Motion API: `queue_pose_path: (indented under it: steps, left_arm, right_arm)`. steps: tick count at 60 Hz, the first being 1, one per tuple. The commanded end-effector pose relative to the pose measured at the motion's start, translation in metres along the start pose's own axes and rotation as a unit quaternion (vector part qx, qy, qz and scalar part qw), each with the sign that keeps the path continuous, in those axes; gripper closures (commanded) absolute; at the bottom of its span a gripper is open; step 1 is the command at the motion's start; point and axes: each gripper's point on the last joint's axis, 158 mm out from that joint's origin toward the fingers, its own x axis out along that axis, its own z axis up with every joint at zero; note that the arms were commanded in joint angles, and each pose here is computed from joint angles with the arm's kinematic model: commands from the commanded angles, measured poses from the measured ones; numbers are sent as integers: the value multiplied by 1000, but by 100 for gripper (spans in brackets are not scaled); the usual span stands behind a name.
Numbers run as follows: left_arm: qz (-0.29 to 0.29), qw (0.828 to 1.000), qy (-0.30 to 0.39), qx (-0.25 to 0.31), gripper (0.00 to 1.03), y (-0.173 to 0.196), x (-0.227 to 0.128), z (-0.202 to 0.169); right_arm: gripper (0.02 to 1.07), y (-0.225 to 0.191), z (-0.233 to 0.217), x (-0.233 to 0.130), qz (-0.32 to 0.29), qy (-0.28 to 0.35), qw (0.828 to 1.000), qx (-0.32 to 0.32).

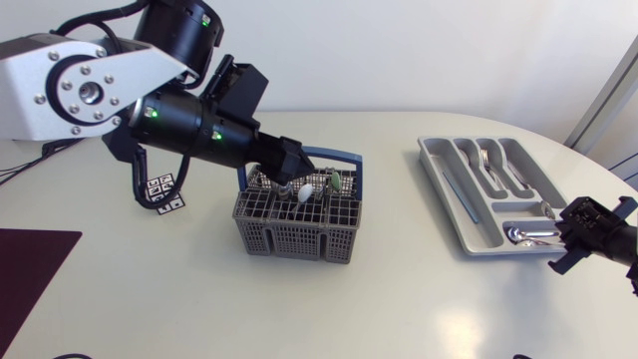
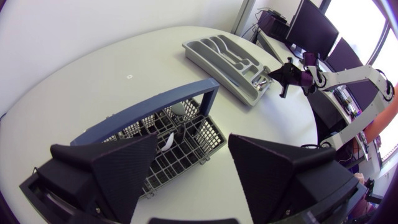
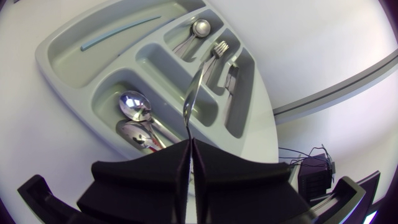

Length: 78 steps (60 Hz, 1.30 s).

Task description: Transfer all utensils from the basket to the drawer tray.

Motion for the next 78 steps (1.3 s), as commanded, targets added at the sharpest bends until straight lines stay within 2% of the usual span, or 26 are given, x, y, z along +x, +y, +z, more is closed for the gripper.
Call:
queue_pose_path:
  steps: [1,11,39,47,57,62,65,70,78]
  left_arm:
    - [9,1000,6,5,23,6,-4,-10]
    - [9,1000,8,4,23,7,-4,-11]
    - [21,1000,13,-5,23,20,-7,-22]
    - [25,999,18,-11,23,25,-6,-28]
    - [30,999,19,-17,23,31,-7,-31]
    - [33,999,20,-22,23,35,-8,-33]
    - [34,999,21,-24,23,35,-7,-34]
    - [35,999,24,-28,23,37,-7,-38]
    - [36,998,31,-39,23,38,-5,-45]
  right_arm:
    - [101,-23,6,-3,-30,-9,999,-20]
    - [101,-33,18,-11,-43,-28,998,-27]
    - [100,7,-1,26,4,-26,998,-58]
    - [79,18,-8,27,15,-20,998,-64]
    - [59,13,-10,24,5,-18,998,-64]
    - [52,2,-7,14,-11,-22,998,-63]
    - [51,-4,-1,7,-23,-28,998,-58]
    - [42,-17,7,-6,-44,-36,997,-44]
    - [33,-19,19,-26,-42,-41,998,-13]
